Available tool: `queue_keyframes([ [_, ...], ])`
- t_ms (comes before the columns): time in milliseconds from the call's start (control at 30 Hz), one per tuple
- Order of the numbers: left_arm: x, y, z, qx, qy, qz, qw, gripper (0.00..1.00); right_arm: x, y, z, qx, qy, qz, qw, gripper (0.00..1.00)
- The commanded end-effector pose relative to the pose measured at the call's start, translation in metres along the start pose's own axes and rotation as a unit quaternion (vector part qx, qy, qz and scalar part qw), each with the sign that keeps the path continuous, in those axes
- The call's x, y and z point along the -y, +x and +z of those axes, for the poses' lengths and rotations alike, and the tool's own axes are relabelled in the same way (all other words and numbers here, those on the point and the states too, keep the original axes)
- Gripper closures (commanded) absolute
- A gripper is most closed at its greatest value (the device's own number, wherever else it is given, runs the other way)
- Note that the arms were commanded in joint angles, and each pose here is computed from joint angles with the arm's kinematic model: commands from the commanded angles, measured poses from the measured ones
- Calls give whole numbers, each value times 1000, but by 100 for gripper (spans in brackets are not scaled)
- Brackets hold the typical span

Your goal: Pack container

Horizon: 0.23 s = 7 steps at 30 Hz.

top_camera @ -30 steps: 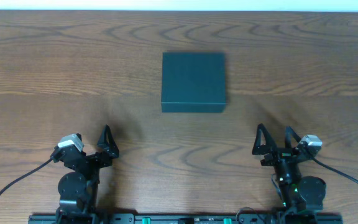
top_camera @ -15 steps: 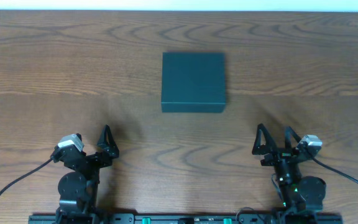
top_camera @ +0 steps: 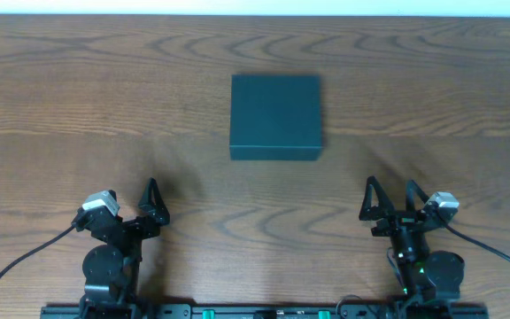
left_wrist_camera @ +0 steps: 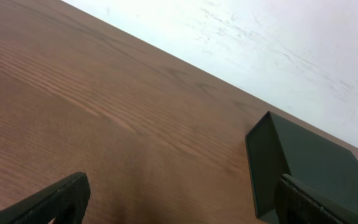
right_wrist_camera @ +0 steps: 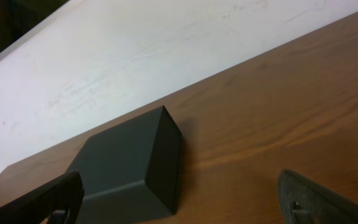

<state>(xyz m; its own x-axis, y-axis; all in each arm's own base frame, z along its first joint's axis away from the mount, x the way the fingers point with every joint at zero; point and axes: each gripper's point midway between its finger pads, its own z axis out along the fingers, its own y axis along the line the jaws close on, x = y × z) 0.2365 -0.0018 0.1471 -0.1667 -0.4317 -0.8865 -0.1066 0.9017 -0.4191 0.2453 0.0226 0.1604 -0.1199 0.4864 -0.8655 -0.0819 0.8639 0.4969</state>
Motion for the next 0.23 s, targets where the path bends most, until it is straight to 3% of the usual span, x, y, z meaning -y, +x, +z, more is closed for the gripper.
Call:
queue_keyframes([
  [0, -5, 13, 3, -12, -4, -3, 1000, 5, 3, -1, 0, 6, 7, 5, 1000, 1],
  [200, -5, 13, 3, -12, -4, -3, 1000, 5, 3, -2, 0, 6, 7, 5, 1000, 1],
])
